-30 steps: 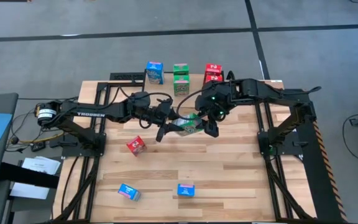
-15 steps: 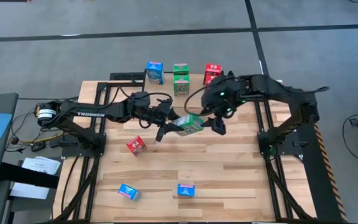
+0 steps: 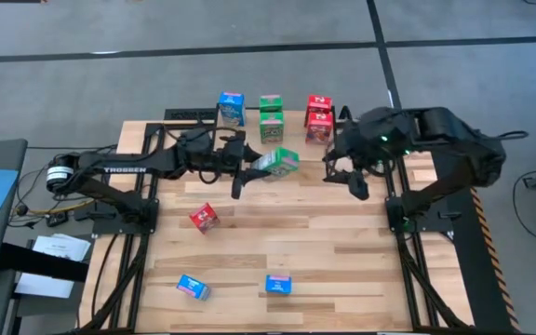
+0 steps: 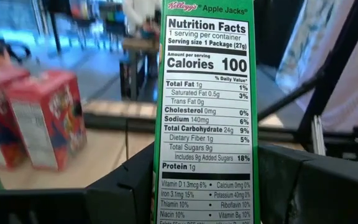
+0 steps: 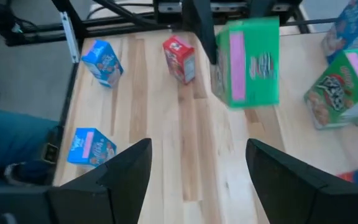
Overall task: Stack cereal on shelf
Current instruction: Put the green cereal box on the shelf aligned with the green cereal boxes
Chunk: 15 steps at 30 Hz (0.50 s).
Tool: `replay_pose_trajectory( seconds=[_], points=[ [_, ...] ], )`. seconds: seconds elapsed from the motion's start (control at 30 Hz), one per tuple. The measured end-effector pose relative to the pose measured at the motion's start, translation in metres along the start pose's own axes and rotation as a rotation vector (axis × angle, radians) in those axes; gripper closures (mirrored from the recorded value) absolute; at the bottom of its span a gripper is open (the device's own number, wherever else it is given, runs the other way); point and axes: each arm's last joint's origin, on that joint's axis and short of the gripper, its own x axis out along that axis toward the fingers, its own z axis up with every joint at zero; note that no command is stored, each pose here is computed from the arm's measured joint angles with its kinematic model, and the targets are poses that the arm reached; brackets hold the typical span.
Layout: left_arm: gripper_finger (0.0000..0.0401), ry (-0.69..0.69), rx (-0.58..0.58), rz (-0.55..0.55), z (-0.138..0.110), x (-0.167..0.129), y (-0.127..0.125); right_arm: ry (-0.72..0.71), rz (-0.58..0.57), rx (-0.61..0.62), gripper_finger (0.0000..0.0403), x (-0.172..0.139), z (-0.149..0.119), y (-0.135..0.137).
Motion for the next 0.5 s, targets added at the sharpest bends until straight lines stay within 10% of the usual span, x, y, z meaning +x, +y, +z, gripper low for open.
replay_pose_trajectory(
  seconds=[0.5],
  points=[
    [0.0222, -0.36, 0.023, 0.164, -0.056, -0.033, 0.004, 0.025, -0.056, 0.005, 0.0117, -0.003, -0.03, 0.04]
  ],
)
